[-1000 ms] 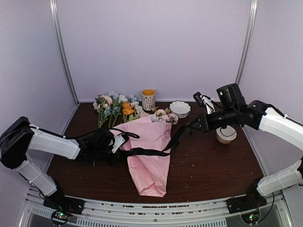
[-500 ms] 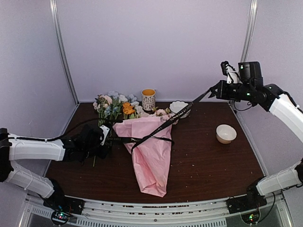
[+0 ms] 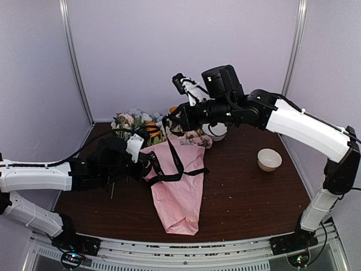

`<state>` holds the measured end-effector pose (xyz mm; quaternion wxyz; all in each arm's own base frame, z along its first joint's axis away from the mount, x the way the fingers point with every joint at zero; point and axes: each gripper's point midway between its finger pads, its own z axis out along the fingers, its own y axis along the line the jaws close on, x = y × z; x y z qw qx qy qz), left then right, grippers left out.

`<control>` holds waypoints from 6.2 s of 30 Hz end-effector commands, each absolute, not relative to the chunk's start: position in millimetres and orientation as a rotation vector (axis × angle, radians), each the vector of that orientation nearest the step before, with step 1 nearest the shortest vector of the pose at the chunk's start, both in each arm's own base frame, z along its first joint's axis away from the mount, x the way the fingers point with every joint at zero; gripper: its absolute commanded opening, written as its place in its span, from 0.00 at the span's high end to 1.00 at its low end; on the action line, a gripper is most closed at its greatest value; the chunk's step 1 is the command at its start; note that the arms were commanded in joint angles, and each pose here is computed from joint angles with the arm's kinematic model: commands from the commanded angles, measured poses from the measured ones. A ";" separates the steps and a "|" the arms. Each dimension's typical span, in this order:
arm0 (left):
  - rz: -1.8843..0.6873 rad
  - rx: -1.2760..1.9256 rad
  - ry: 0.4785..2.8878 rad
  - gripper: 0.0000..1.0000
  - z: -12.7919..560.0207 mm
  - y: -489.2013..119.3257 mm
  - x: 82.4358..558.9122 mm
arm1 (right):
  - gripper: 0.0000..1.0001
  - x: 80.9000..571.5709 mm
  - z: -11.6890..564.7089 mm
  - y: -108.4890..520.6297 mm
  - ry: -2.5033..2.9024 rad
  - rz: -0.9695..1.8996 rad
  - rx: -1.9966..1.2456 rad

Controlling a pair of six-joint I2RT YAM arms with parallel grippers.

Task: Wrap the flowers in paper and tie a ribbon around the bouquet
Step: Tie the ribbon around the folded bouquet, then place the right side of the half-tied ribbon at the center of the board.

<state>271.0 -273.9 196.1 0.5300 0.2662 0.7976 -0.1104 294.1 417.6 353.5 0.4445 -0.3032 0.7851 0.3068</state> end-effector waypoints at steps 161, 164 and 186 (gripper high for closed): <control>-0.656 1.608 1.975 0.02 174.3 -318.0 163.5 | 1.00 222.2 377.1 339.8 1.751 0.805 -0.917; -0.608 1.577 2.030 0.02 169.3 -309.8 171.9 | 0.98 242.3 314.1 332.3 1.968 0.642 -0.901; -0.576 1.309 2.131 0.02 184.9 -277.6 212.7 | 0.24 181.1 244.0 430.1 1.904 1.158 -1.085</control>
